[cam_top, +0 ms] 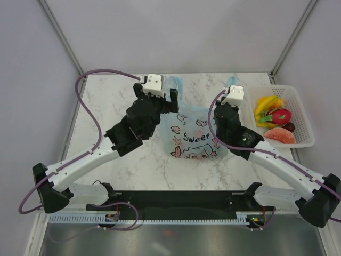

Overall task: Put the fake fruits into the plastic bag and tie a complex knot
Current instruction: Adjust the plastic bag at the center of the board.

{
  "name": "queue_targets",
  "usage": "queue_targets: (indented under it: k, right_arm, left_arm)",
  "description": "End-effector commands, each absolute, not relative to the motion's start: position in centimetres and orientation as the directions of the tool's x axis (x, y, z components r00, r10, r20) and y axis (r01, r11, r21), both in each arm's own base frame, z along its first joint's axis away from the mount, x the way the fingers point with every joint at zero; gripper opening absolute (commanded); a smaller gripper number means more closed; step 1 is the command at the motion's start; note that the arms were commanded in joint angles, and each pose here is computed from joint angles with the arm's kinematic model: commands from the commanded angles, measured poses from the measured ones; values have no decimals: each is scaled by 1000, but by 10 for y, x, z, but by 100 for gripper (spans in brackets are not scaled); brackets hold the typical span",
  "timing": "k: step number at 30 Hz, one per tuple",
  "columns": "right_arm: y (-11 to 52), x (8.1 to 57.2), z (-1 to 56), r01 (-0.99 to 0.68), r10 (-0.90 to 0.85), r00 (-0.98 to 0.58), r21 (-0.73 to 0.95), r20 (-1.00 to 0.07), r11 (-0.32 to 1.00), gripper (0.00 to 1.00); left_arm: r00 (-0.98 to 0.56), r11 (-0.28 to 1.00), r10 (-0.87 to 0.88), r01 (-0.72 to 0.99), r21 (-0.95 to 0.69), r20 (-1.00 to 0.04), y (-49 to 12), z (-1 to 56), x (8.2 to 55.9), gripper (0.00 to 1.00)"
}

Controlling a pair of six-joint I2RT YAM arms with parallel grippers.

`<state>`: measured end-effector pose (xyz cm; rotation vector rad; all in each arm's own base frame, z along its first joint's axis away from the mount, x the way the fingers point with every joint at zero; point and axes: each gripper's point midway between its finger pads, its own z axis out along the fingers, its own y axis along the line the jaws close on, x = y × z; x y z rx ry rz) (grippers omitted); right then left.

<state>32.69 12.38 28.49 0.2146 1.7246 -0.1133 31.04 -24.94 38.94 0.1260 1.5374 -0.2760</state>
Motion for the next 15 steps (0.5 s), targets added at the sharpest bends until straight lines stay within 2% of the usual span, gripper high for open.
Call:
queue_targets:
  k: [1, 9, 15]
  right_arm:
    - [123, 328, 309, 203, 142, -96, 120, -985, 972, 0]
    - [123, 329, 307, 197, 144, -101, 122, -984, 973, 0]
    - [124, 328, 305, 190, 143, -106, 121, -984, 974, 0]
  left_arm:
    - [-90, 956, -109, 262, -129, -990, -258, 377, 310, 100]
    - [-158, 976, -20, 213, -53, -987, -252, 356, 332, 100]
    - [-212, 946, -46, 304, -111, -976, -242, 343, 344, 100]
